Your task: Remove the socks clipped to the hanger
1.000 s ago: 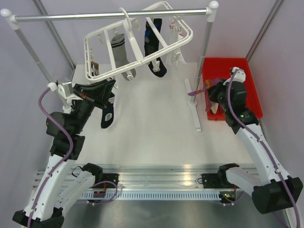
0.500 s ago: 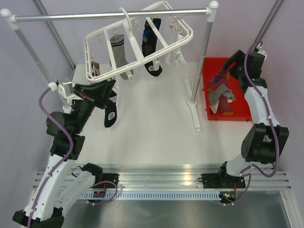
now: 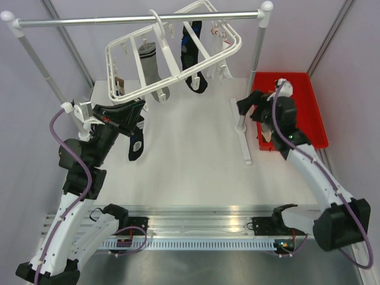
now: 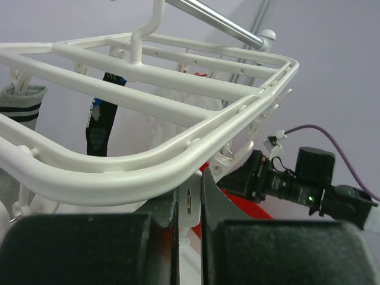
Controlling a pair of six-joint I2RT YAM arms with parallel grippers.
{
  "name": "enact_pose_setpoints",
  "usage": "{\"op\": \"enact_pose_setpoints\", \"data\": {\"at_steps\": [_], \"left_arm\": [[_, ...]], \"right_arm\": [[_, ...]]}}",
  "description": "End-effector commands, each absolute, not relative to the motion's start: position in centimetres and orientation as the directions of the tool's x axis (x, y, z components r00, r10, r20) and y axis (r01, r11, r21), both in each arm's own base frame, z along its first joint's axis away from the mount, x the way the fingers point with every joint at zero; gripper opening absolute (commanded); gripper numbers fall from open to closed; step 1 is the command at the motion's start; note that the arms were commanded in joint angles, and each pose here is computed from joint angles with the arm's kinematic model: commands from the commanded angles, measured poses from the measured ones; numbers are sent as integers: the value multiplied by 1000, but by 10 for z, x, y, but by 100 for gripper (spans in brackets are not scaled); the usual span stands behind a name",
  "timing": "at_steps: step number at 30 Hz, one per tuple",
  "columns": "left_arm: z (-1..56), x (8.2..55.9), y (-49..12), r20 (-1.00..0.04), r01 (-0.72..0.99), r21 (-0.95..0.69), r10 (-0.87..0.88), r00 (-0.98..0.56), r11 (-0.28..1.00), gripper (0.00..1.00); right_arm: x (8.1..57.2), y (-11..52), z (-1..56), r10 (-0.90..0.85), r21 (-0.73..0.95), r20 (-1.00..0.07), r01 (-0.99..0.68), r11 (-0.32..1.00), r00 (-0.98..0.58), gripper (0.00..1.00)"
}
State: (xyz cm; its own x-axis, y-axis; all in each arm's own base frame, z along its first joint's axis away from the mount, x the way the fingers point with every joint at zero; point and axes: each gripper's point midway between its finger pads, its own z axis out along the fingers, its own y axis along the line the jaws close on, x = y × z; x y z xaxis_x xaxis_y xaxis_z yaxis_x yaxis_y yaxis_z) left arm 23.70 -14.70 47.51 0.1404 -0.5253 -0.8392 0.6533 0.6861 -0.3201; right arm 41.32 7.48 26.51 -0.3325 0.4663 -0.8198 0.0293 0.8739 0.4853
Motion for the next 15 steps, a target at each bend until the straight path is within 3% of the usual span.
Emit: {"op": "enact_pose_setpoints", "data": {"at_steps": [1, 7, 15], "left_arm": [[484, 233, -150, -831, 672, -328, -541, 128, 663, 2], [482, 236, -152, -832, 670, -340, -544, 112, 659, 2], [484, 239, -154, -833, 671, -343, -543, 106, 657, 2]], "right_arm": [[375, 129, 284, 460, 495, -861, -145, 857, -219, 98], [321, 292, 269, 330, 409, -909, -393, 824, -255, 98], [327, 433, 256, 202, 278, -960, -546, 790, -195, 98]]}}
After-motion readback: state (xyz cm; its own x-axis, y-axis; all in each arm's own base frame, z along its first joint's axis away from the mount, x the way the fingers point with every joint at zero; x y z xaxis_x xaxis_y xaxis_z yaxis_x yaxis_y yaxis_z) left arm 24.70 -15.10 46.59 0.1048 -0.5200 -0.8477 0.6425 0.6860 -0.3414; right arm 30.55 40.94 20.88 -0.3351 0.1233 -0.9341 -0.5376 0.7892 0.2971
